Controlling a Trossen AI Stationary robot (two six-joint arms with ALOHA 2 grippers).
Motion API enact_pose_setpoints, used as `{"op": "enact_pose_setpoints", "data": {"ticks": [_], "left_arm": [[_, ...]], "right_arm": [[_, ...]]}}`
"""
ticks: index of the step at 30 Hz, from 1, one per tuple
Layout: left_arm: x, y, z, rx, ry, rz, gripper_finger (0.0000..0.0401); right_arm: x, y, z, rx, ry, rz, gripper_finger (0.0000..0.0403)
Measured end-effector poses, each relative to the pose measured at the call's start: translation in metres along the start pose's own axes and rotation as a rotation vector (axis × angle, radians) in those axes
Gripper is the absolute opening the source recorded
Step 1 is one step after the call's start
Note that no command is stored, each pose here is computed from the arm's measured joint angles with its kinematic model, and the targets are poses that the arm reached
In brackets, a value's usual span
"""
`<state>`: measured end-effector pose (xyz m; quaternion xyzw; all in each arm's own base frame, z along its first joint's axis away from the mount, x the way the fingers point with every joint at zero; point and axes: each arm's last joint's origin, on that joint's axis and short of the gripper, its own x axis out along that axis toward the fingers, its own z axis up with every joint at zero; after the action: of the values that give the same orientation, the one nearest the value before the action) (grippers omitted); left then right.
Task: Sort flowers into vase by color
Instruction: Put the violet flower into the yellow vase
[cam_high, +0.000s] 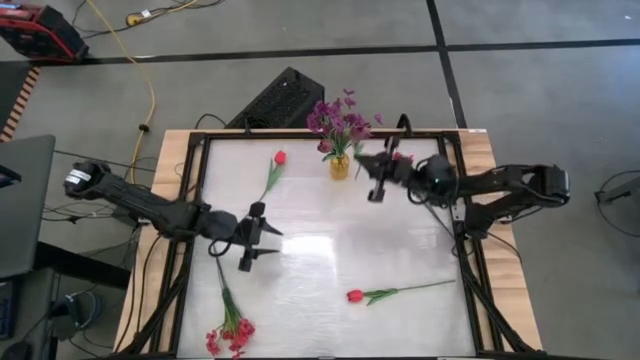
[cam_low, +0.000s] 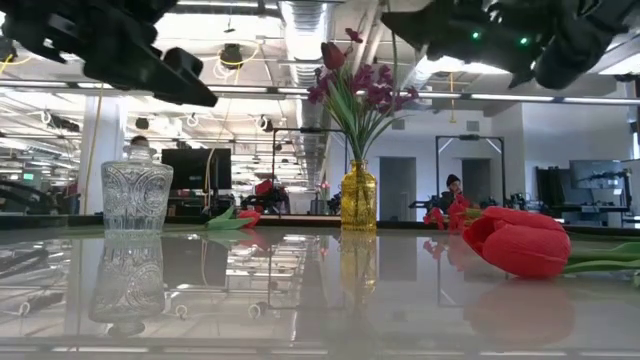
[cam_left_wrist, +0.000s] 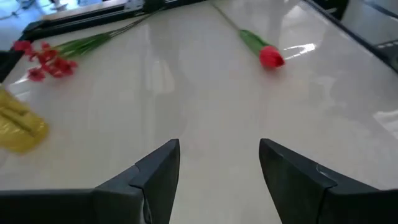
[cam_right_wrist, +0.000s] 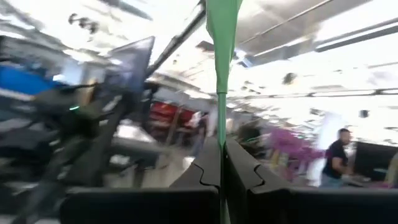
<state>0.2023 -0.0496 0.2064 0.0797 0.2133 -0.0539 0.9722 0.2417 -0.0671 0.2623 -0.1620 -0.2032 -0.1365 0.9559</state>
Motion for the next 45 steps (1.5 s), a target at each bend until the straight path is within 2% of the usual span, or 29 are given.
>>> {"op": "enact_pose_setpoints", "data": {"ticks": [2, 7, 10, 15, 23, 31, 38, 45], "left_arm": [[0.001, 0.005, 0.000, -0.008, 0.002, 0.019, 0.0210], [0.002, 0.015, 0.000, -0.030, -0.001, 0.063, 0.0210], [0.002, 0.019, -0.001, -0.052, 0.001, 0.080, 0.0210], [0.002, 0.022, -0.001, -0.068, 0.005, 0.091, 0.0210], [0.002, 0.027, -0.002, -0.080, 0.008, 0.117, 0.0210], [0.002, 0.027, -0.002, -0.079, 0.009, 0.114, 0.0210], [0.002, 0.027, -0.002, -0.079, 0.009, 0.114, 0.0210], [0.002, 0.027, -0.003, -0.098, 0.012, 0.113, 0.0210]], "right_arm": [[0.000, -0.014, -0.005, -0.002, -0.018, -0.043, 0.0025], [-0.002, -0.039, -0.027, 0.038, -0.116, -0.049, 0.0025], [0.000, -0.048, -0.045, 0.043, -0.027, -0.079, 0.0025], [0.011, -0.059, -0.066, 0.065, 0.001, -0.108, 0.0025], [0.029, -0.065, -0.075, 0.044, -0.022, -0.115, 0.0025], [0.031, -0.065, -0.078, -0.022, -0.015, -0.119, 0.0025], [0.031, -0.065, -0.080, -0.023, -0.005, -0.119, 0.0025], [0.028, -0.059, -0.106, -0.002, 0.077, -0.141, 0.0025]]}}
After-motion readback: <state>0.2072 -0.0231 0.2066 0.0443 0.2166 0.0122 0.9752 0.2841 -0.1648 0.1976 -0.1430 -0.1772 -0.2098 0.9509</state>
